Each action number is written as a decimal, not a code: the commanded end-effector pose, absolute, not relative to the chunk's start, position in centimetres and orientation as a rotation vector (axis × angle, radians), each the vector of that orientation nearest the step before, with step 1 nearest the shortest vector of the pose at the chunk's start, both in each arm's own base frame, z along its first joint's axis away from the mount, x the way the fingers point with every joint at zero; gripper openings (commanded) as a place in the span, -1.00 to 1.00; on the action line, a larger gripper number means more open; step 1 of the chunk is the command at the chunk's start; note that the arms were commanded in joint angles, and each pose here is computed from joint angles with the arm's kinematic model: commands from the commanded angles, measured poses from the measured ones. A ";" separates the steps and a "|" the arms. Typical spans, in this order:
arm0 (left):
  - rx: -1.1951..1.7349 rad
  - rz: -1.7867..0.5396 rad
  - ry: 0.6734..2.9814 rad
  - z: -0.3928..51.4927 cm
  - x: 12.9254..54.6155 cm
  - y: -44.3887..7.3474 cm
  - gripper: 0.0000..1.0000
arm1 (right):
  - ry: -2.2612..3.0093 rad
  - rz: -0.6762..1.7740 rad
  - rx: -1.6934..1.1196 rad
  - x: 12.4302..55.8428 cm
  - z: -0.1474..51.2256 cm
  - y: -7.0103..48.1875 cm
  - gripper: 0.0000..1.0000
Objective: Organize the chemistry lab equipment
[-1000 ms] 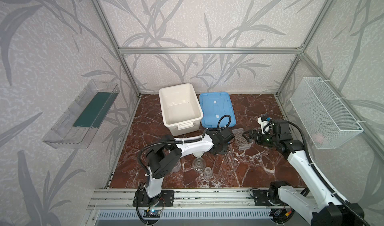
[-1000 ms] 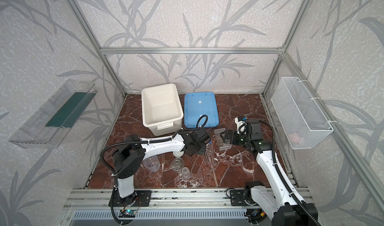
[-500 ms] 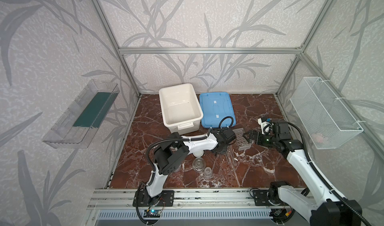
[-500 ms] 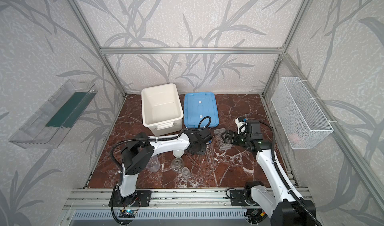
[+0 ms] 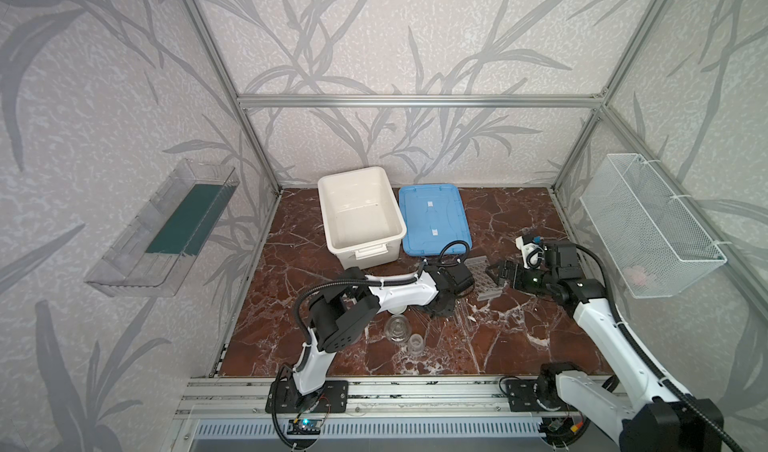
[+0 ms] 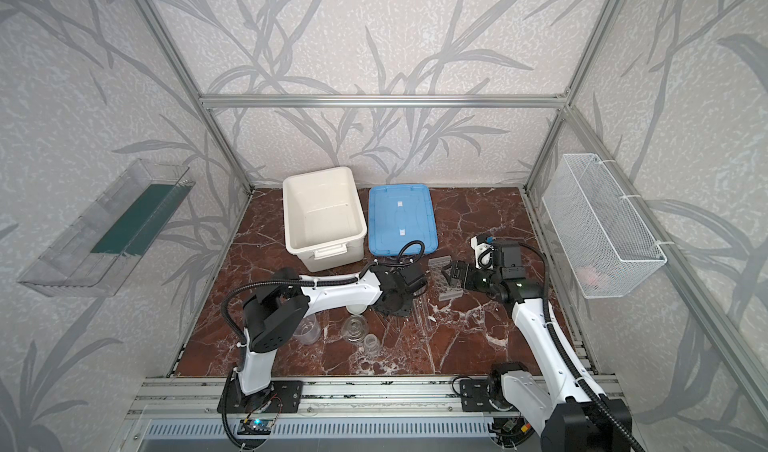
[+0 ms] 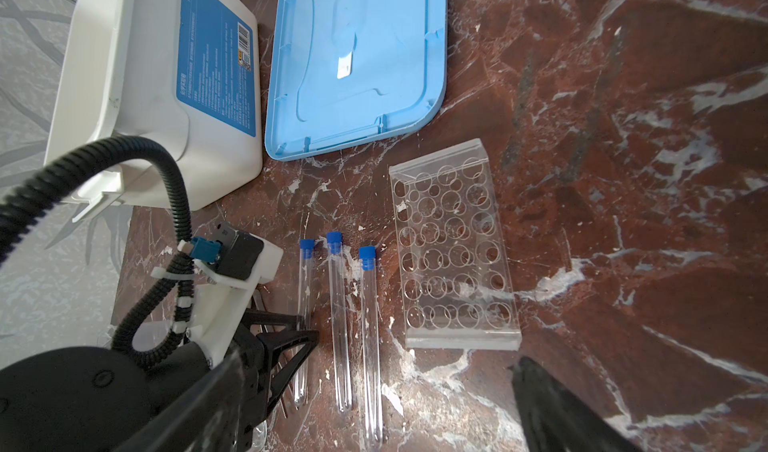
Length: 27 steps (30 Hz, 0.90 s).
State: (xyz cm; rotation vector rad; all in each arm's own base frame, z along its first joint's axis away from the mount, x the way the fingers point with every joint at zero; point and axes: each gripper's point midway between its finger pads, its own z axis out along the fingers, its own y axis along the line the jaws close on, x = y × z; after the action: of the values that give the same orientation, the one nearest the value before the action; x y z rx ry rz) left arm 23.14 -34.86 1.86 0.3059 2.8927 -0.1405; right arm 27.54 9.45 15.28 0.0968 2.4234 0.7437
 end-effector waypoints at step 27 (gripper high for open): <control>0.138 -0.179 2.843 3.4 22.6 -33.8 -0.62 | 2.426 0.747 0.091 27.3 15.6 9.4 1.00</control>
State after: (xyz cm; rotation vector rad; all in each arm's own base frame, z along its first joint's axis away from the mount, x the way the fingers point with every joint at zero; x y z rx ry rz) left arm 21.33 -33.89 1.87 0.2307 2.9042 -0.1351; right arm 27.48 9.45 15.27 0.0973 2.4249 0.7438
